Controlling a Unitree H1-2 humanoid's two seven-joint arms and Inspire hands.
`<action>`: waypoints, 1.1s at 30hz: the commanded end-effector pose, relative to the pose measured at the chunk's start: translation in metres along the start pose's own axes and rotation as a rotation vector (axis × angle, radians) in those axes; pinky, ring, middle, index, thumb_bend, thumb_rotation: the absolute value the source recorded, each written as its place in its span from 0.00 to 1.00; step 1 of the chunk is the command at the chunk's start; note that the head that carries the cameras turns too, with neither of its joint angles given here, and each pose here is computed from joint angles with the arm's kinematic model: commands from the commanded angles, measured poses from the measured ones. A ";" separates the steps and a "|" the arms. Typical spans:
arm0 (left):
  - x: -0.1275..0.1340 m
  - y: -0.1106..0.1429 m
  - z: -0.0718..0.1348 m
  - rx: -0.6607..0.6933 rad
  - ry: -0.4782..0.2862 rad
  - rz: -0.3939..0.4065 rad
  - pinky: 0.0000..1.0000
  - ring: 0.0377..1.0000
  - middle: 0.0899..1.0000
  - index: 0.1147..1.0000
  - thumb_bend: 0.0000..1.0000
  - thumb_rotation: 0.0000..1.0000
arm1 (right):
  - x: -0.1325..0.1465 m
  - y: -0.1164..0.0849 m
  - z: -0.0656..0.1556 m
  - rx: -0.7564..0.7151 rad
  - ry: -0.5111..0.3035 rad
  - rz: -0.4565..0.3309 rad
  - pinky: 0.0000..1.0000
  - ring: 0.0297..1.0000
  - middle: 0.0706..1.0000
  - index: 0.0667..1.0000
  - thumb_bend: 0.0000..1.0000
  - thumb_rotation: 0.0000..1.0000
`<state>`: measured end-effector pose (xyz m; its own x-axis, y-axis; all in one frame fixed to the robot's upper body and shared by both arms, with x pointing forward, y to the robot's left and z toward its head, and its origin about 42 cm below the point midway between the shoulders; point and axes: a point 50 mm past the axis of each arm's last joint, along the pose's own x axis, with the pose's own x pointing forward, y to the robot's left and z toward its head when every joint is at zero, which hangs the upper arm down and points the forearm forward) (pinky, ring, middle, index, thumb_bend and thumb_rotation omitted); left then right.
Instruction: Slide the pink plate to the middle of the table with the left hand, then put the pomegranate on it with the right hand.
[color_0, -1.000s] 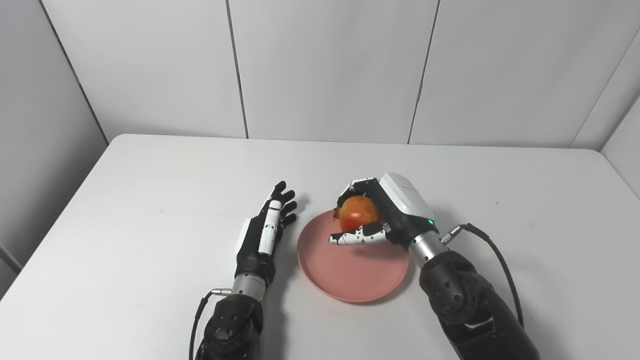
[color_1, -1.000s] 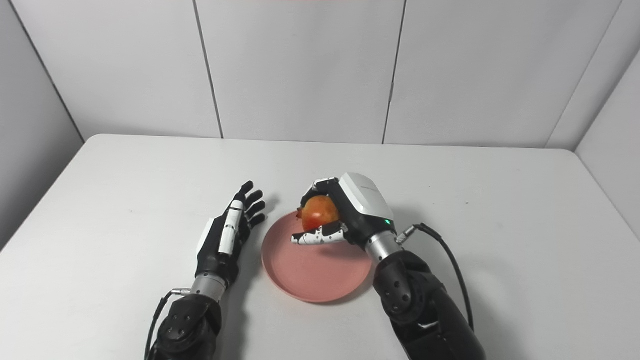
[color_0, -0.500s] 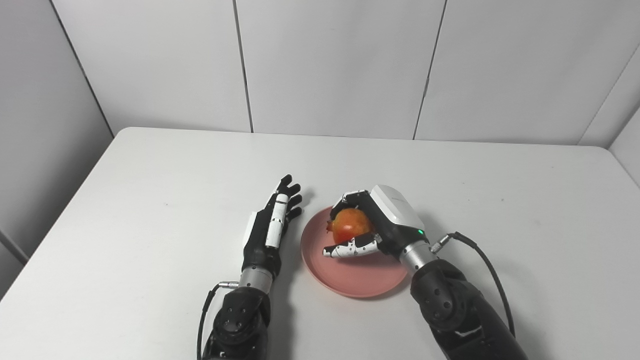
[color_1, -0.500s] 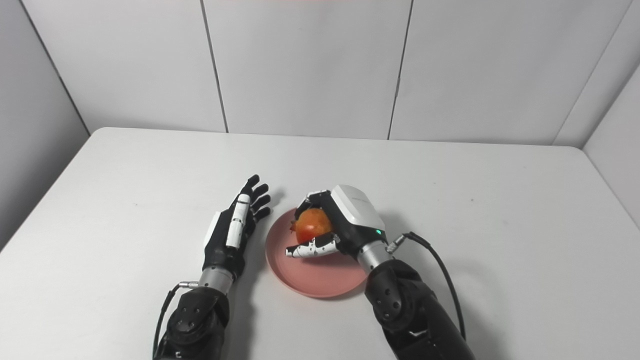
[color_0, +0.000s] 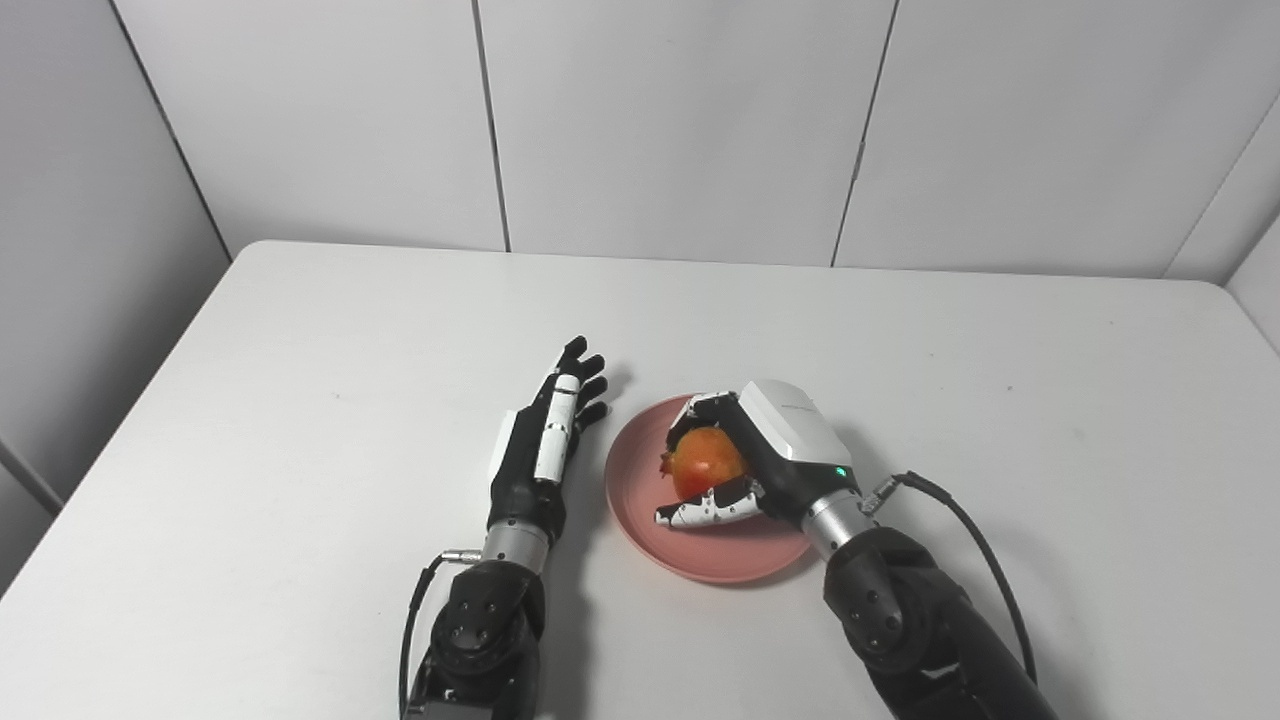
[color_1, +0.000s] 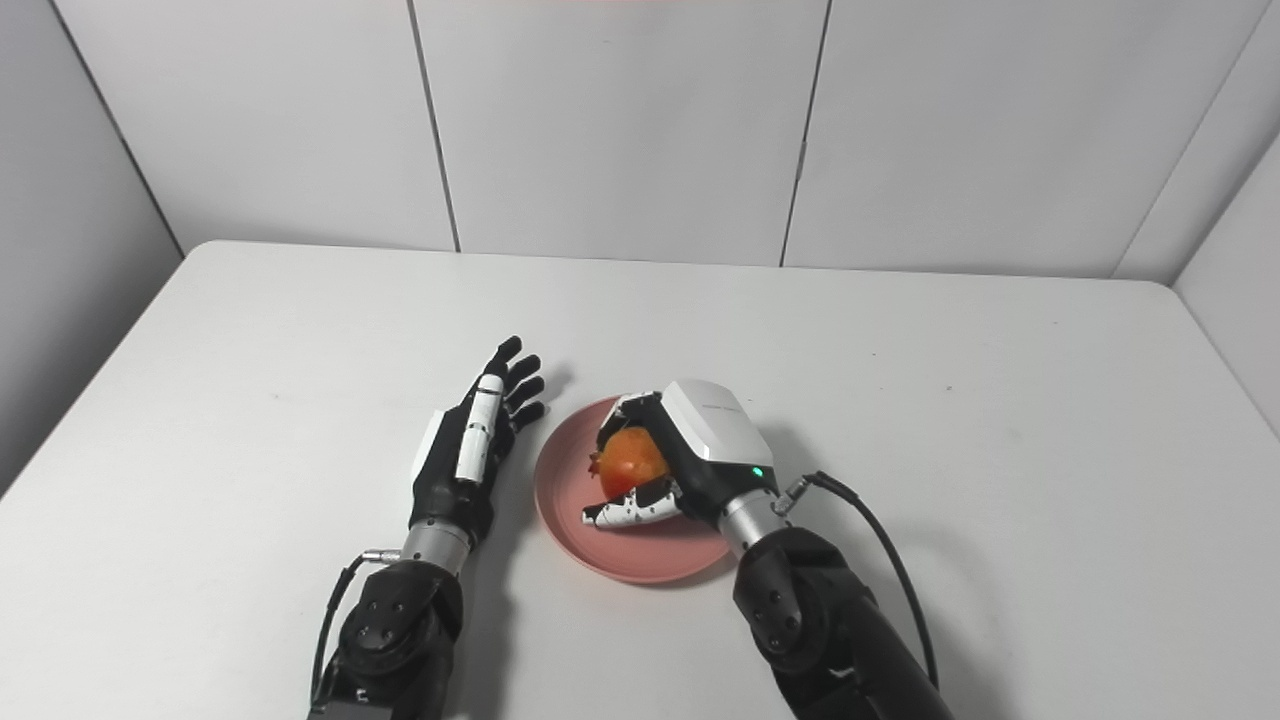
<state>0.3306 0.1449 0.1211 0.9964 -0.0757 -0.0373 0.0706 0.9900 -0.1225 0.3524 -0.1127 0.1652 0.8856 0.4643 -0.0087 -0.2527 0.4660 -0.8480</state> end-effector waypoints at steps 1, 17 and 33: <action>0.010 -0.007 0.014 0.000 -0.044 -0.017 0.88 0.90 0.90 0.89 0.41 1.00 | 0.005 -0.012 0.006 -0.040 -0.066 -0.044 0.26 0.29 0.33 0.44 0.49 0.14; 0.009 -0.007 0.014 0.006 -0.044 -0.023 0.88 0.90 0.90 0.89 0.41 1.00 | 0.001 -0.014 0.011 -0.064 -0.093 -0.094 0.35 0.41 0.47 0.45 0.52 0.15; 0.009 -0.007 0.015 0.005 -0.042 -0.021 0.88 0.89 0.89 0.89 0.41 1.00 | -0.003 -0.026 0.016 -0.088 -0.141 -0.098 0.78 0.86 0.87 0.90 0.86 0.48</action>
<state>0.3306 0.1451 0.1213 0.9963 -0.0771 -0.0377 0.0720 0.9899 -0.1218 0.3457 -0.1176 0.1713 0.8730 0.4866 0.0331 -0.2036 0.4253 -0.8818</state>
